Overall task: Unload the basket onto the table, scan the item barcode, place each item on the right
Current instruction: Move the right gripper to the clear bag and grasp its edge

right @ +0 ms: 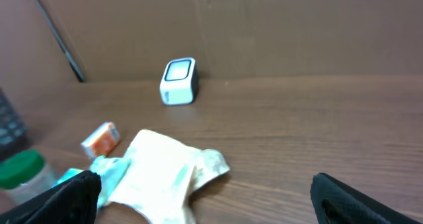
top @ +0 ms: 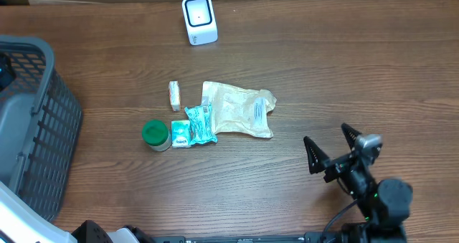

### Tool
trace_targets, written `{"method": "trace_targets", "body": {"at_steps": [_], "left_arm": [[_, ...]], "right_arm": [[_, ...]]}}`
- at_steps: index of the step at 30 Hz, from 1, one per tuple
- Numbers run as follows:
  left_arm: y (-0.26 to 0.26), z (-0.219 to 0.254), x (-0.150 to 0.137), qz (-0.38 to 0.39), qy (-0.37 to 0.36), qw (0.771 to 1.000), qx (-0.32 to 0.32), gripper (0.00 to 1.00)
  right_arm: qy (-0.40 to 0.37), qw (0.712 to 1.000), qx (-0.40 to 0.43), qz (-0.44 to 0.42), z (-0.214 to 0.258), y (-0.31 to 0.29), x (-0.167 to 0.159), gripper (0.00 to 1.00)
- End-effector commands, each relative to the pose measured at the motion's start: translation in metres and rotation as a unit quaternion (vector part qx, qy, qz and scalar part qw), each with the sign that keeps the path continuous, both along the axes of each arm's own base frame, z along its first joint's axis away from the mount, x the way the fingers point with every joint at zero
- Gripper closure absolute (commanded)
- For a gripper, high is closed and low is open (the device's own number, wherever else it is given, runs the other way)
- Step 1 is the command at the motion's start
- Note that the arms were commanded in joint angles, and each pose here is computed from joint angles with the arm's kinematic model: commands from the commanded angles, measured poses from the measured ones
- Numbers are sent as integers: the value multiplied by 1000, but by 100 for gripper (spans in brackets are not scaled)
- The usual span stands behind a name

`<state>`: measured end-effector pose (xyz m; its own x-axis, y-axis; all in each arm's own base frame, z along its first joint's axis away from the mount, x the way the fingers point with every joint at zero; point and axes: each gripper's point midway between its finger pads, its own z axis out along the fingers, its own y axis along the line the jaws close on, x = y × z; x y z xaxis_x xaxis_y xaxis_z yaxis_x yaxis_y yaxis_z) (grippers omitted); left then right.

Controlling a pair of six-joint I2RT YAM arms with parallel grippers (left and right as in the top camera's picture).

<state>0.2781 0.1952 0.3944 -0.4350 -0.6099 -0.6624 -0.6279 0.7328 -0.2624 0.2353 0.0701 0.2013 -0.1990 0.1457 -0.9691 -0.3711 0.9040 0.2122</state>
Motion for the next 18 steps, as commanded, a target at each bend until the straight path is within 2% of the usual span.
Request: {"method": "trace_targets", "body": {"at_steps": [1, 6, 11, 18], "left_arm": [[1, -1, 2, 1, -3, 1000, -9, 0], [1, -2, 2, 1, -3, 1000, -9, 0], [1, -1, 2, 1, -3, 1000, -9, 0], [1, -1, 2, 1, -3, 1000, -9, 1]], "right_arm": [[15, 1000, 9, 22, 40, 7, 7, 0], [142, 987, 26, 76, 48, 24, 32, 0], [262, 952, 66, 142, 36, 46, 61, 0], [357, 901, 121, 215, -21, 70, 89, 0]]}}
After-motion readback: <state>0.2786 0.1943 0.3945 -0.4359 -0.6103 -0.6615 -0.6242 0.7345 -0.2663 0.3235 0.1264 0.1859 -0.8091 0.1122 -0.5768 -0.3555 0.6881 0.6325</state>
